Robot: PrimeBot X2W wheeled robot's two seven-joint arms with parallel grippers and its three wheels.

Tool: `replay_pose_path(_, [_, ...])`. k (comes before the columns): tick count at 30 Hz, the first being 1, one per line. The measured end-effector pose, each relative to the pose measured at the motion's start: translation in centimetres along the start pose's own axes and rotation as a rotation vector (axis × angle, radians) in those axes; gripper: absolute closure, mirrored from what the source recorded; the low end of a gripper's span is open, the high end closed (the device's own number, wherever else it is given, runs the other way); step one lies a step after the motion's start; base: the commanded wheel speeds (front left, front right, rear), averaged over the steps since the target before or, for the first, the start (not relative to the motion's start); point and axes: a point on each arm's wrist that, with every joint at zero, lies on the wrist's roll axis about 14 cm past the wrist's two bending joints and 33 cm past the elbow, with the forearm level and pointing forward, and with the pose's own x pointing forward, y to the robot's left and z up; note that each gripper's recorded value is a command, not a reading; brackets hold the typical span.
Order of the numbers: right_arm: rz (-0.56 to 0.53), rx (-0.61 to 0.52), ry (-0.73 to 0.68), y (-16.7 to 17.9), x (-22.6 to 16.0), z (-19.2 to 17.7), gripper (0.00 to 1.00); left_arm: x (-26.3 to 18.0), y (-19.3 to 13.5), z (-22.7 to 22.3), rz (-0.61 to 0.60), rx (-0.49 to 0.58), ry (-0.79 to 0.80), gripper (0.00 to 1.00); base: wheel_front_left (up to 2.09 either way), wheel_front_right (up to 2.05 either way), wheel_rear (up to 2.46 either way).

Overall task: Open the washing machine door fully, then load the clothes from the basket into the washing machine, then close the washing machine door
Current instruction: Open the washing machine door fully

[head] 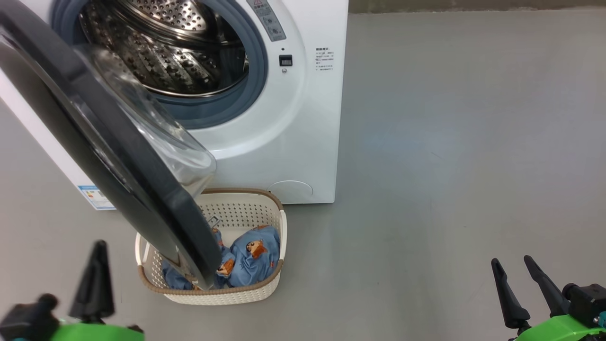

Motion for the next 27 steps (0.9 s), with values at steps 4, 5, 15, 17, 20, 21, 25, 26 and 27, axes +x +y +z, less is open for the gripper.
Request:
replay_pose_path(4, [0.008, -0.004, -0.007, 0.2, 0.1, 0.2, 0.00, 0.6, 1.2, 4.1, 0.036, 0.021, -0.129, 1.00, 0.00, 0.00, 0.00])
replay_pose_path(5, [0.009, -0.004, -0.009, 0.3, 0.1, 0.3, 0.00, 0.6, 1.3, 5.1, 0.040, 0.029, -0.159, 1.00, 0.00, 0.00, 0.00])
replay_pose_path(15, [0.017, -0.011, -0.018, 0.5, 0.2, 0.6, 0.00, 0.2, -3.6, 14.1, -0.091, 0.055, -0.449, 1.00, 0.00, 0.00, 0.00])
replay_pose_path(17, [0.016, -0.013, -0.020, 0.5, 0.2, 0.7, 0.00, -0.1, -6.3, 15.1, -0.170, 0.039, -0.474, 1.00, 0.00, 0.00, 0.00])
replay_pose_path(20, [0.014, -0.013, -0.022, 0.4, 0.2, 0.8, 0.00, -0.5, -10.4, 15.4, -0.288, -0.003, -0.466, 1.00, 0.00, 0.00, 0.00])
replay_pose_path(21, [0.013, -0.013, -0.023, 0.4, 0.1, 0.8, 0.00, -0.7, -11.7, 15.3, -0.327, -0.010, -0.455, 1.00, 0.00, 0.00, 0.00])
replay_pose_path(25, [0.009, -0.012, -0.023, 0.2, 0.2, 0.7, 0.00, -1.2, -16.2, 13.4, -0.463, -0.065, -0.374, 1.00, 0.00, 0.00, 0.00])
replay_pose_path(26, [0.007, -0.011, -0.021, 0.2, 0.1, 0.7, 0.00, -1.3, -16.9, 12.7, -0.485, -0.075, -0.349, 1.00, 0.00, 0.00, 0.00])
replay_pose_path(27, [0.006, -0.010, -0.020, 0.2, 0.1, 0.6, 0.00, -1.3, -17.5, 11.8, -0.503, -0.082, -0.322, 1.00, 0.00, 0.00, 0.00])
